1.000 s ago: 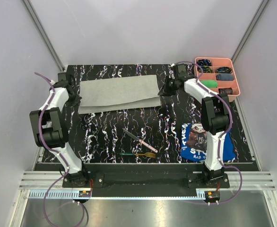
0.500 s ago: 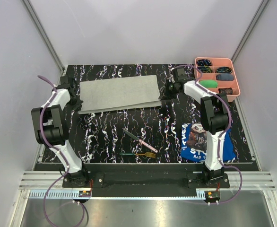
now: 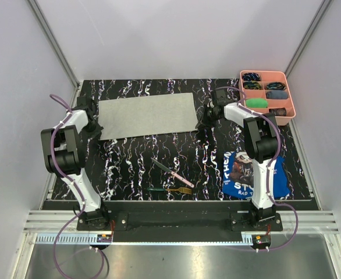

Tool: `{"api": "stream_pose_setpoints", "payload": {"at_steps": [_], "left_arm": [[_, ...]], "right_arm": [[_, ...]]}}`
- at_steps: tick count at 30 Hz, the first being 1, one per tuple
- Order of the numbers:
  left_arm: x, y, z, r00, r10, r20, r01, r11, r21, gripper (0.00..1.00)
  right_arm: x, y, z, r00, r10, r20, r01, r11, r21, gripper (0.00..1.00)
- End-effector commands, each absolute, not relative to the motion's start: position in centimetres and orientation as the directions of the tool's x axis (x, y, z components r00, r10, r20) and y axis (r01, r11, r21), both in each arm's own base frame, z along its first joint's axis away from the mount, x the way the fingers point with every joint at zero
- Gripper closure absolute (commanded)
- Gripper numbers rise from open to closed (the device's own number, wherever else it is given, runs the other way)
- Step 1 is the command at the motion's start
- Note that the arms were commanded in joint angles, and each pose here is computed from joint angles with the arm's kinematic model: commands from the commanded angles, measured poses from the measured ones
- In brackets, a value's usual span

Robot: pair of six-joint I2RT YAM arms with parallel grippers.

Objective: Fold the napkin into a case and place the utensils inside
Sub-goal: Fold and flatten the napkin at the center of the board.

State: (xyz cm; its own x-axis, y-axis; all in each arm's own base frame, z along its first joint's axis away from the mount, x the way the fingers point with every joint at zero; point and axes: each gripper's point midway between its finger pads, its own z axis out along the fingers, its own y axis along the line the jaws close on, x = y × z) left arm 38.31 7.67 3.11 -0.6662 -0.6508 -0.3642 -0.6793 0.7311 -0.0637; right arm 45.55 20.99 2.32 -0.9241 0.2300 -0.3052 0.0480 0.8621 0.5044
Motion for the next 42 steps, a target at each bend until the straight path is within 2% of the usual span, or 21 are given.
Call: {"api": "stream_pose_setpoints", "payload": {"at_steps": [1,9,11,12,13,14,15,18,20,22,24,25,26,29,31,35,42], "left_arm": [[38.8,8.6,3.4,-0.647,-0.642,-0.411,-0.691,0.722,-0.04,1.0],[39.6,9.1,4.4,-0.631,-0.635,-0.445,-0.692,0.721,-0.047,1.0],[39.9,9.3,4.8,-0.628,-0.63,-0.457,-0.691,0.722,-0.046,1.0],[39.8,9.6,4.9,-0.621,-0.635,-0.46,-0.699,0.714,-0.042,1.0],[39.6,9.7,4.9,-0.614,-0.64,-0.461,-0.707,0.706,-0.038,0.94],[39.5,10.2,5.5,-0.596,-0.649,-0.474,-0.72,0.693,-0.043,0.83],[39.4,10.5,6.0,-0.576,-0.66,-0.483,-0.734,0.677,-0.05,0.62],[39.5,11.6,9.4,-0.513,-0.651,-0.56,-0.751,0.656,-0.074,0.51],[40.1,11.2,12.2,-0.486,-0.632,-0.604,-0.729,0.675,-0.119,0.39],[40.8,9.7,13.2,-0.493,-0.634,-0.595,-0.679,0.709,-0.192,0.38],[42.1,8.3,13.0,-0.502,-0.634,-0.589,-0.618,0.739,-0.269,0.4],[43.1,5.9,12.0,-0.556,-0.637,-0.533,-0.536,0.766,-0.356,0.41],[43.8,5.0,11.6,-0.584,-0.625,-0.518,-0.487,0.78,-0.393,0.49],[45.8,3.5,8.8,-0.652,-0.616,-0.443,-0.449,0.784,-0.429,0.54],[46.3,3.1,6.9,-0.687,-0.616,-0.386,-0.458,0.779,-0.428,0.55],[45.9,3.8,5.5,-0.702,-0.601,-0.381,-0.481,0.795,-0.369,0.54],[41.7,5.5,3.3,-0.689,-0.648,-0.325,-0.613,0.76,-0.216,0.51]], "right_arm": [[46.3,21.0,2.0,-0.912,0.225,-0.343,0.033,0.874,0.486,0.99],[46.5,20.9,2.1,-0.91,0.217,-0.353,0.024,0.878,0.478,0.91],[46.5,21.0,2.5,-0.909,0.213,-0.358,0.015,0.876,0.483,0.83],[46.6,21.0,2.8,-0.908,0.212,-0.362,0.011,0.875,0.483,0.75],[46.6,21.0,3.7,-0.903,0.205,-0.376,-0.002,0.876,0.483,0.72],[46.7,20.9,4.2,-0.9,0.201,-0.387,-0.01,0.877,0.48,0.68],[46.7,20.5,5.0,-0.895,0.199,-0.398,-0.01,0.885,0.465,0.61],[47.1,20.1,7.6,-0.876,0.177,-0.448,-0.044,0.897,0.439,0.5],[47.4,20.0,9.0,-0.865,0.168,-0.474,-0.063,0.899,0.433,0.42],[47.4,20.3,10.0,-0.857,0.166,-0.488,-0.077,0.895,0.44,0.35],[47.2,21.6,9.5,-0.872,0.162,-0.462,-0.088,0.877,0.473,0.34],[47.4,22.5,9.9,-0.871,0.162,-0.465,-0.098,0.868,0.486,0.34],[47.1,23.7,9.8,-0.874,0.144,-0.463,-0.115,0.866,0.486,0.34],[47.8,25.5,9.0,-0.878,0.143,-0.457,-0.122,0.855,0.504,0.35],[48.8,26.1,8.3,-0.876,0.153,-0.457,-0.117,0.853,0.509,0.39],[50.0,25.9,6.7,-0.866,0.152,-0.477,-0.109,0.872,0.477,0.48],[48.1,24.8,2.0,-0.905,0.142,-0.401,-0.054,0.897,0.44,0.58]]}}
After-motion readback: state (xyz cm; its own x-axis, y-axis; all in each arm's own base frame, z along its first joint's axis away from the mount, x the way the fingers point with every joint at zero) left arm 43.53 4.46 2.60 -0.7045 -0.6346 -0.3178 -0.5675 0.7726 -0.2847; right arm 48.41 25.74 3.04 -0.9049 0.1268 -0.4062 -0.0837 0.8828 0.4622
